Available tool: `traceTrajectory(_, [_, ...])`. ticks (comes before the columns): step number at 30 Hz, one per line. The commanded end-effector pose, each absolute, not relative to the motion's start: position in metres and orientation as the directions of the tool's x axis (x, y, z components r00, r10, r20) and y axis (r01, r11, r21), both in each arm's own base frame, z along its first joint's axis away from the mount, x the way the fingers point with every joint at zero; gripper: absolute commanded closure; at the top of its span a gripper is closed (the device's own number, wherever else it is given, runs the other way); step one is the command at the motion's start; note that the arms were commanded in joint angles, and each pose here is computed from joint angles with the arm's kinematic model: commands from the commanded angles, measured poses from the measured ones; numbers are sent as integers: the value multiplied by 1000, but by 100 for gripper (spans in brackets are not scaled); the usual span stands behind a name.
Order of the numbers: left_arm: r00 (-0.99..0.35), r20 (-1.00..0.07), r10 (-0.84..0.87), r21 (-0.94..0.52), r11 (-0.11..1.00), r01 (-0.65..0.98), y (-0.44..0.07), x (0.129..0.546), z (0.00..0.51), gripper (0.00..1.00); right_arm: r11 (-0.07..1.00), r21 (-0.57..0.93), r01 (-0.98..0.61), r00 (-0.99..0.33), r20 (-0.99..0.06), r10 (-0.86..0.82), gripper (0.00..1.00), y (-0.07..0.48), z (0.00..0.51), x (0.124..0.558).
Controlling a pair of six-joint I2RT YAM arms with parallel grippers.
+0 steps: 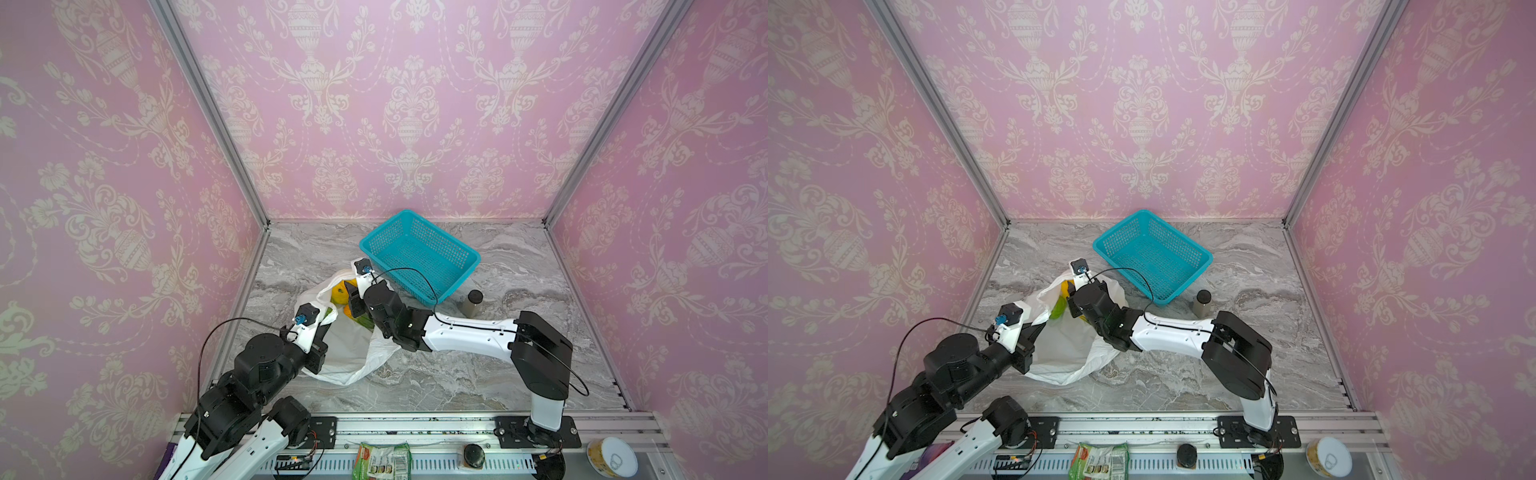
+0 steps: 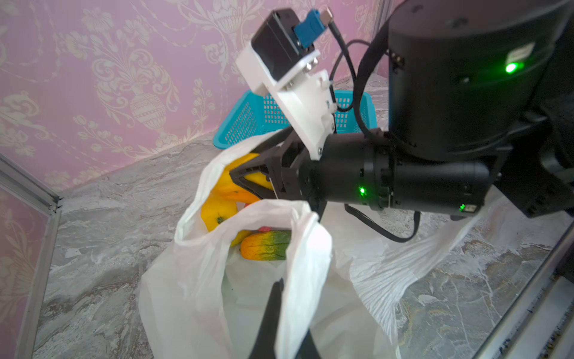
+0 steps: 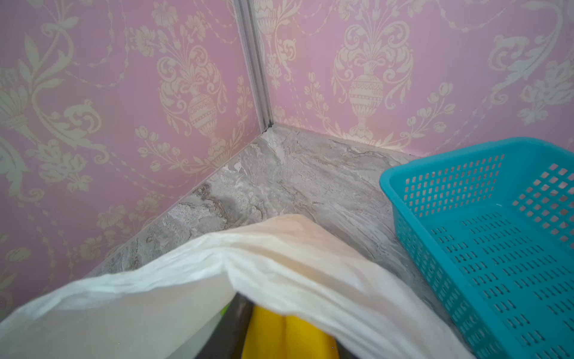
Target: Untie the knot of the plastic bag and take out the fruit
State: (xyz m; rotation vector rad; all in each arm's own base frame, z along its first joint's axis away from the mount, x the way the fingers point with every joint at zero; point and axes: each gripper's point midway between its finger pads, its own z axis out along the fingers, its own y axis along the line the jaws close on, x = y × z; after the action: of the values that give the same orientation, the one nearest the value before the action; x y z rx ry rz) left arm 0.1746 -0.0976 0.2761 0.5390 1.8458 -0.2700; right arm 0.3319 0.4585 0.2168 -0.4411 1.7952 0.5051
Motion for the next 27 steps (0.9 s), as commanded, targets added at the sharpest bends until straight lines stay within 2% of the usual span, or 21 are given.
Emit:
traceTrajectory(1, [-220, -936, 274, 161, 891, 424, -88, 189, 281, 100, 811, 96, -577, -265, -961, -75, 65, 459, 218, 322])
traceTrajectory(6, [-263, -920, 291, 108, 833, 543, -112, 182, 261, 100, 676, 114, -728, -208, -976, -59, 66, 461, 255, 286])
traceTrajectory(7, [-289, -901, 325, 109, 812, 574, -118, 181, 243, 100, 640, 114, -760, -189, -981, -50, 66, 459, 269, 276])
traceTrajectory(10, [-313, -884, 346, 95, 790, 606, -125, 181, 233, 100, 555, 94, -826, -139, -990, -38, 66, 442, 290, 246])
traceTrajectory(14, [-310, -879, 362, 86, 761, 644, -132, 177, 226, 100, 525, 81, -847, -54, -996, 66, 65, 400, 335, 223])
traceTrajectory(17, [-298, -887, 352, 94, 770, 631, -129, 177, 229, 100, 563, 87, -822, -18, -992, 128, 65, 363, 357, 217])
traceTrajectory(19, [-298, -888, 350, 91, 770, 632, -129, 177, 229, 100, 640, 82, -764, 4, -991, 133, 65, 337, 364, 226])
traceTrajectory(23, [-298, -888, 351, 88, 765, 638, -130, 176, 229, 100, 820, 95, -564, 9, -993, 121, 67, 280, 360, 267])
traceTrajectory(27, [-283, -898, 337, 84, 763, 641, -129, 173, 233, 100, 920, 143, -366, -110, -988, 110, 67, 231, 328, 322])
